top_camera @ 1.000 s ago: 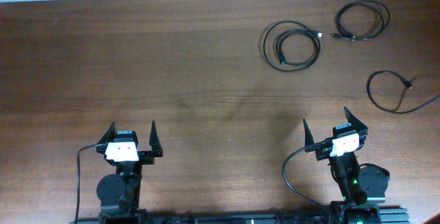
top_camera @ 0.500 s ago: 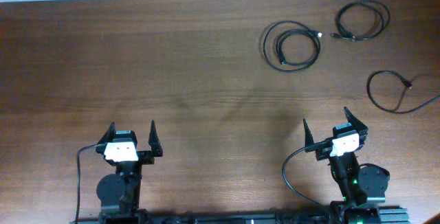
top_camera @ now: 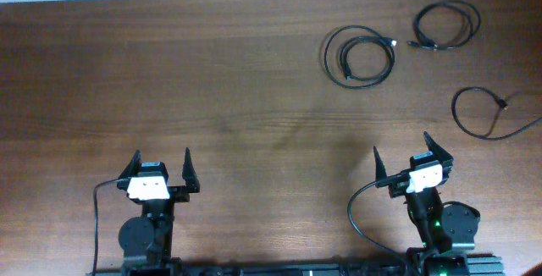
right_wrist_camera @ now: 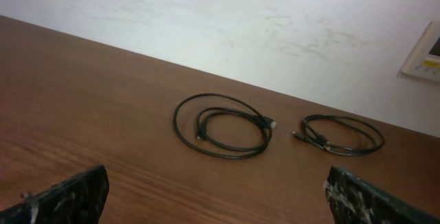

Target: Untangle cables

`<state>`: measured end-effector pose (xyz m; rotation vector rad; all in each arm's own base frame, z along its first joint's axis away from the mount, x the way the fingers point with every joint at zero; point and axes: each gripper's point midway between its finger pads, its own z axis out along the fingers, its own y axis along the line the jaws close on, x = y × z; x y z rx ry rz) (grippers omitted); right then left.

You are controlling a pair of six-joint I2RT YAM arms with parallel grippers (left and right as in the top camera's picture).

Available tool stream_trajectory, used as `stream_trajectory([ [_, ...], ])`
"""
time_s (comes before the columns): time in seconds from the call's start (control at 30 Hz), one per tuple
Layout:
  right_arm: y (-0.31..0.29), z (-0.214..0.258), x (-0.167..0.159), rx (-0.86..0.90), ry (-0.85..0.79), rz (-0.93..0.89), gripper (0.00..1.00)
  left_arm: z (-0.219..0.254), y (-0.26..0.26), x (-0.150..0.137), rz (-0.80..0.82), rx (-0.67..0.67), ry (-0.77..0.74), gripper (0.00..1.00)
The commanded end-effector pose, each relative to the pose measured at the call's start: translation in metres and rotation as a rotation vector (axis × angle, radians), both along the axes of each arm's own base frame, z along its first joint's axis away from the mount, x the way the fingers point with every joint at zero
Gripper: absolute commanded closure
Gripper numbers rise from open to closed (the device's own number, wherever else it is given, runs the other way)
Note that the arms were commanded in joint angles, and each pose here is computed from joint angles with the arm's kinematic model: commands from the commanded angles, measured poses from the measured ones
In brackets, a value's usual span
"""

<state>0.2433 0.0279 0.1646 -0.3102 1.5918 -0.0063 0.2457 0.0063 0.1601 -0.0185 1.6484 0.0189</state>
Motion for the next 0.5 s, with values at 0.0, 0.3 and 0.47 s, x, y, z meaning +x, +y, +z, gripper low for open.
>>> stream_trajectory([
  [0.0,-0.0013,-0.0031,0.0004,0.003,0.004,-0.009,0.01,-0.0035,0.0031,0.0,0.017,-0.011,0.0,0.01],
  [0.3,-0.0034,-0.0029,0.0006,0.003,0.003,-0.018,0.01,-0.0035,0.0031,0.0,0.017,-0.011,0.0,0.01],
  [0.47,-0.003,-0.0026,0.0005,0.003,0.002,-0.016,0.02,-0.0035,0.0031,0.0,0.017,-0.011,0.0,0.01],
])
